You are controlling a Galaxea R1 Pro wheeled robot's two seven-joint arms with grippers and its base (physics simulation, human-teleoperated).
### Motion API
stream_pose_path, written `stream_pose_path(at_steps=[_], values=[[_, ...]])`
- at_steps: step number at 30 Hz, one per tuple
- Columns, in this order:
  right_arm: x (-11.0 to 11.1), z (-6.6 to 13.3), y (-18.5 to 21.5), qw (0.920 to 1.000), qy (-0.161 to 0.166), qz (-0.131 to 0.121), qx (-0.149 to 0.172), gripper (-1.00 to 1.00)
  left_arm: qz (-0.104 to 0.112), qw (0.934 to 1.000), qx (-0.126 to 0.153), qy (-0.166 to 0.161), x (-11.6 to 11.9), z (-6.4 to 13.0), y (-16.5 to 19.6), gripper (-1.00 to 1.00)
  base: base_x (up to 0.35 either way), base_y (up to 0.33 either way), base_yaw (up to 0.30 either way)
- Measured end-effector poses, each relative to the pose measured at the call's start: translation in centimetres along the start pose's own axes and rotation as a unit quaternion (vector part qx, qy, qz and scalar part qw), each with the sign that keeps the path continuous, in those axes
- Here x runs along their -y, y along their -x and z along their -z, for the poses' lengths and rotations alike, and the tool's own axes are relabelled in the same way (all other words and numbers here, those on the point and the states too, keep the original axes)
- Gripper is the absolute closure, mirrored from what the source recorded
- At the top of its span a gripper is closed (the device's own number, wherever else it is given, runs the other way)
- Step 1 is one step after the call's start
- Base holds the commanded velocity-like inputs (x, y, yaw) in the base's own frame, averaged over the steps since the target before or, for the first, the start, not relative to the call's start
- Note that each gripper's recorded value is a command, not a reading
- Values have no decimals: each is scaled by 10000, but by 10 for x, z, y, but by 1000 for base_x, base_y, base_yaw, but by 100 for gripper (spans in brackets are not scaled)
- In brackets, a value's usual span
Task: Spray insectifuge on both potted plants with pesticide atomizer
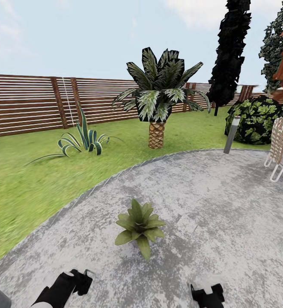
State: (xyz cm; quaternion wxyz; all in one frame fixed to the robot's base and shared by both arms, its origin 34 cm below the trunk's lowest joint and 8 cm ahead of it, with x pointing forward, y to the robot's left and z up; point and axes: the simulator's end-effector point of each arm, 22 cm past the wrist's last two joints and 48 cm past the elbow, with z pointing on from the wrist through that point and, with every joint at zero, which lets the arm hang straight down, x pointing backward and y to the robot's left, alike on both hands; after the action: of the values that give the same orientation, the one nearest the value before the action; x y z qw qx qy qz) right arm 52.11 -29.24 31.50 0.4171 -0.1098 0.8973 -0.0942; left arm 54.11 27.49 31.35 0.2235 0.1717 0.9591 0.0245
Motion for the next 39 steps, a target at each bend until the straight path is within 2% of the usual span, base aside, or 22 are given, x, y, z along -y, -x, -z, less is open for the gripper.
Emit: stream_pose_path(at_steps=[2, 5, 7, 9, 10, 12, 16, 21, 26, 30, 35, 39], values=[[19, 1, -9, 9993, -229, -299, -84, -100, 71, 9997, -234, -58, 5, 0, -5, 100, 0, 0, 0], [25, 2, -13, 9983, -328, -458, -124, -100, 137, 9981, -488, -359, 17, 3, -11, 100, 0, 0, 0], [28, 2, -14, 9979, -370, -521, -136, -100, 196, 9955, -604, -707, 26, 8, -5, 100, 0, 0, 0], [46, 4, -21, 9946, -603, -816, -195, -100, 240, 9927, -702, -950, 28, 14, 6, 100, 0, 0, 0], [65, 6, -29, 9901, -827, -1104, -256, -100, 255, 9911, -813, -1024, 26, 19, 14, 100, 0, 0, 0], [75, 7, -33, 9875, -935, -1238, -281, -100, 215, 9901, -942, -1018, 22, 23, 21, 100, 0, 0, 0], [79, 8, -35, 9862, -981, -1300, -291, -100, -102, 9893, -1118, -929, 11, 30, 35, 100, 0, 0, 0], [78, 8, -36, 9861, -976, -1308, -305, -100, -274, 9837, -1182, -1324, 0, 44, 45, 100, 0, 0, 0], [73, 8, -35, 9861, -954, -1327, -312, -100, -490, 9822, -1357, -1203, -11, 45, 36, 100, 52, 0, 0], [75, 9, -36, 9860, -970, -1321, -314, -100, -544, 9813, -1421, -1179, -11, 45, 31, 100, 285, 0, 0], [67, 11, -46, 9857, -897, -1355, -436, -100, -582, 9808, -1426, -1194, -8, 45, 33, 100, 326, 0, -13], [66, 11, -47, 9857, -894, -1358, -444, -100, -594, 9806, -1435, -1193, -9, 45, 32, 100, 98, 0, -174]])
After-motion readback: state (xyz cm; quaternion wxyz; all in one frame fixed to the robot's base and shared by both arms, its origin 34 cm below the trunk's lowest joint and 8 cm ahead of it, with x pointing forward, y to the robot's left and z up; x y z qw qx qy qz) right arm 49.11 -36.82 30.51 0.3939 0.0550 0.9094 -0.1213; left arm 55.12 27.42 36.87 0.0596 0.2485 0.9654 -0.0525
